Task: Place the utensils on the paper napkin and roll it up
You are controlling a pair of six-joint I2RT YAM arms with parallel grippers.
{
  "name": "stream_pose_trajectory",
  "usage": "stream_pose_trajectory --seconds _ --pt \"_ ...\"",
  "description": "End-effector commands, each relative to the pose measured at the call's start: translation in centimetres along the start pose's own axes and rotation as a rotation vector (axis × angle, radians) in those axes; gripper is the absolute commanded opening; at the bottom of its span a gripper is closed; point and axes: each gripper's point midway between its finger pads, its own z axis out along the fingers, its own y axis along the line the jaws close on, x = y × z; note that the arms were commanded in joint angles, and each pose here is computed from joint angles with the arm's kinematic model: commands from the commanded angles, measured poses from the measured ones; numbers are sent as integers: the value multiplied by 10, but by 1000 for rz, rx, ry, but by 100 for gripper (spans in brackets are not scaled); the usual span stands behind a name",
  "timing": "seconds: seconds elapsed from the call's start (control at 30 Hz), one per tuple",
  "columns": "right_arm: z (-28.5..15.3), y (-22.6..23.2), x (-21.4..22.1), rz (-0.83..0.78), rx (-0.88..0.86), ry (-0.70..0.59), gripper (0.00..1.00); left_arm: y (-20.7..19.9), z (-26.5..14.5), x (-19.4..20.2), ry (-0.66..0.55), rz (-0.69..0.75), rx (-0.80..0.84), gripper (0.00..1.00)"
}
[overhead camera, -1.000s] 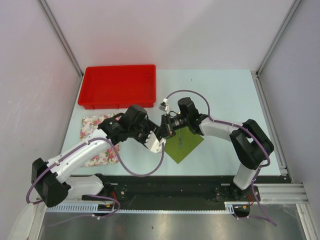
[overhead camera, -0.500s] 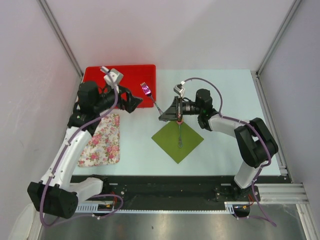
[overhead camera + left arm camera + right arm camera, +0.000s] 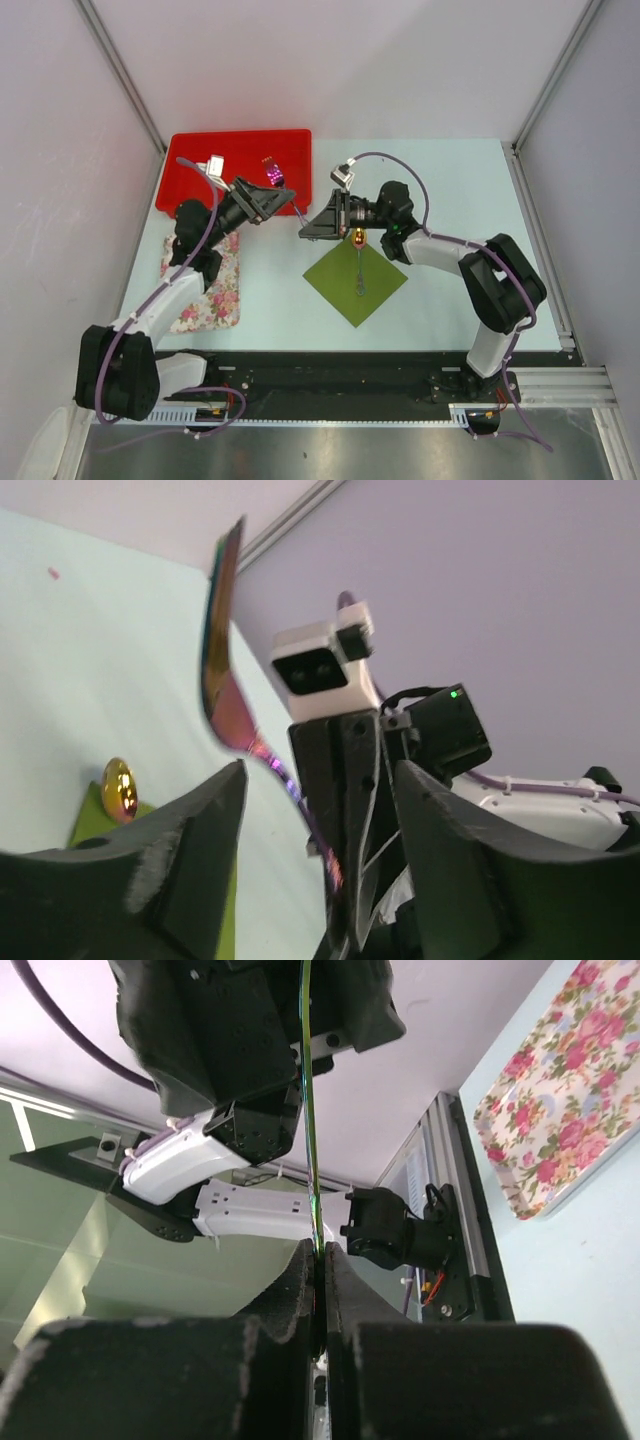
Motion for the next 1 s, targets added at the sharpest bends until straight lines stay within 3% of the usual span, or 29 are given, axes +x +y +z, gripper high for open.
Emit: stream_pose_trajectory --seconds 0.0,0.13,0.23,0.27,0.3,0.33,0.37,0.47,0.53,0.57,0.6,0.63,0.73,0.97 --pt "11 20 -4 -61 -67 -15 0 -34 2 -18 -83 -43 145 60" --pt "12 21 2 -57 -72 -8 0 -22 4 -18 -99 -77 110 42" --pt "12 19 5 -57 -63 -3 0 -19 5 -18 -101 -89 97 19" --pt "12 17 6 -56 -57 1 0 -19 5 -18 -100 -92 95 5" --pt "11 14 7 -42 -38 7 1 -19 5 -18 -99 -96 94 0" --pt "11 11 8 -43 -28 11 5 -18 5 -18 -97 -101 90 0" --pt "10 9 7 -62 -18 14 22 -16 5 -16 -89 -111 82 0" --pt "2 -7 -1 -95 69 12 55 -8 4 -8 -62 -135 42 0" --pt "-10 -20 -15 -74 177 -1 65 8 2 7 -7 -156 -23 0" --pt "-11 -20 -30 -198 216 -17 68 16 0 15 26 -148 -53 0" --pt "-21 -39 -26 -136 329 6 71 21 0 19 55 -145 -81 0" --pt "-25 -43 -27 -189 384 18 80 39 -4 36 116 -193 -175 0" --pt "-36 -58 -24 -317 590 65 82 56 -9 53 197 -174 -261 0" --pt "-42 -80 -4 -263 747 75 67 51 2 92 285 -156 -265 0"
